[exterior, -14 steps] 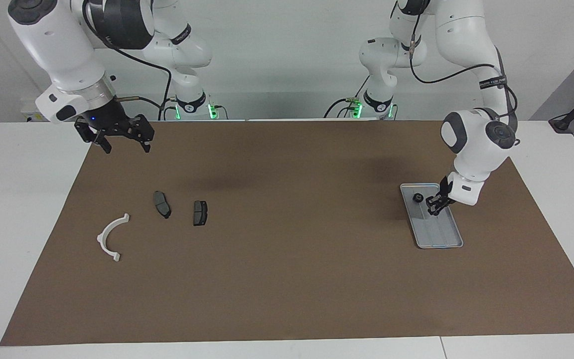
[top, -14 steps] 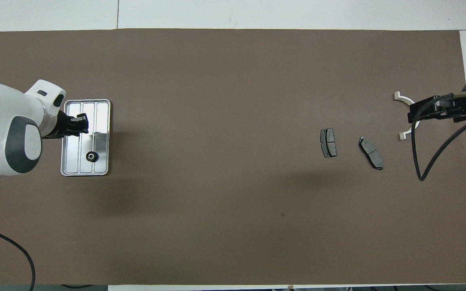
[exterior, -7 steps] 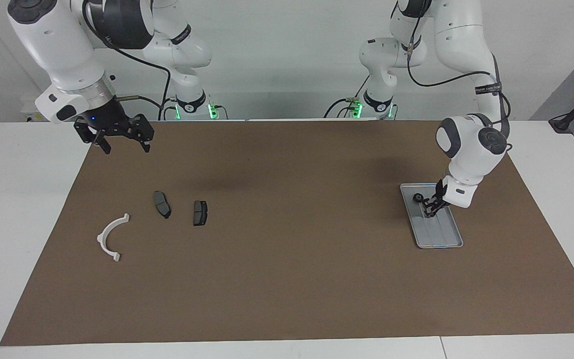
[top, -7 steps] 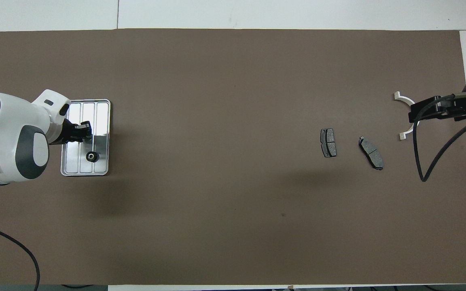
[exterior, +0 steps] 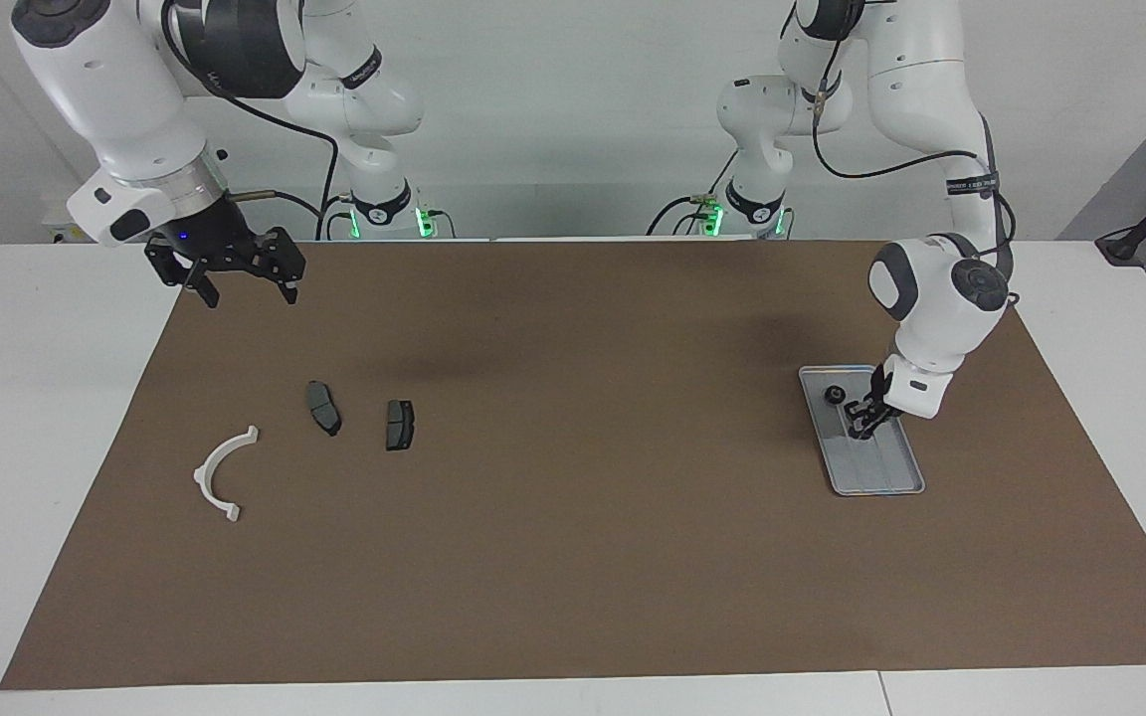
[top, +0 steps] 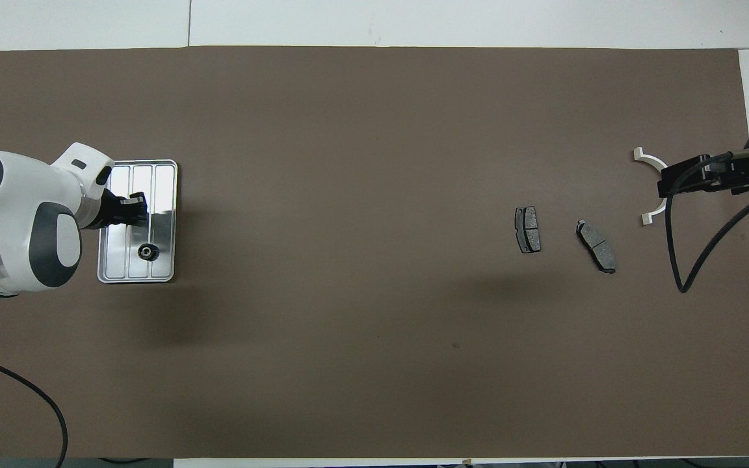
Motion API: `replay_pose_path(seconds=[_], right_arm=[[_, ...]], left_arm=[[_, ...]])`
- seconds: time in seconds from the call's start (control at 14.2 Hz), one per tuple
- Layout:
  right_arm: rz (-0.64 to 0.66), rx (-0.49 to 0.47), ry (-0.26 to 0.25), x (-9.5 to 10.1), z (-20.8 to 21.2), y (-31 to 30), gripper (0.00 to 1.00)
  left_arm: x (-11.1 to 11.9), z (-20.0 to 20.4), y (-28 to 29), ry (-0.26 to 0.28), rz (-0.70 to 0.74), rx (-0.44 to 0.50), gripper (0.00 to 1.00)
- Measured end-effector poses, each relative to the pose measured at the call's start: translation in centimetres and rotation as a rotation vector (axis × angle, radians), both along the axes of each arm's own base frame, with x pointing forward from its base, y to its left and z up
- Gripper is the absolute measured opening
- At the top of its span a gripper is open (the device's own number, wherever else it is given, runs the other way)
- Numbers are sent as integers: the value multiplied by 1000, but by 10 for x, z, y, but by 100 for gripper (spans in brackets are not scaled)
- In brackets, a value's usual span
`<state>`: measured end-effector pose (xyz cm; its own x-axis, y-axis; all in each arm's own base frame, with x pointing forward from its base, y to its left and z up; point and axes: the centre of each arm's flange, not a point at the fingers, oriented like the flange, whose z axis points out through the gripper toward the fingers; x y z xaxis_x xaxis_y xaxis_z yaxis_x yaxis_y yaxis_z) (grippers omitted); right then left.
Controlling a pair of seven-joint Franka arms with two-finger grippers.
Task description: Pick bearing gear from pile to tray
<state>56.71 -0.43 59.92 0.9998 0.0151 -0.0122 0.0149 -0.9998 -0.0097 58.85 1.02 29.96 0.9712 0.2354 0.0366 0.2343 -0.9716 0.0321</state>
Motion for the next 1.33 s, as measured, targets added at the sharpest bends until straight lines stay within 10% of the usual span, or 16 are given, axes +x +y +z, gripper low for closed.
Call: replay_pose_path(seconds=[0.14, 0.63, 1.33], right_arm=[[0, 0, 0, 0, 0, 0, 100], [-1, 0, 0, 0, 0, -1, 100], [-1, 0, 0, 0, 0, -1, 100]], left_arm=[[0, 0, 0, 0, -1, 0, 29], [13, 25, 7, -3, 8, -3, 99], [-19, 239, 26, 69, 14, -39, 100]])
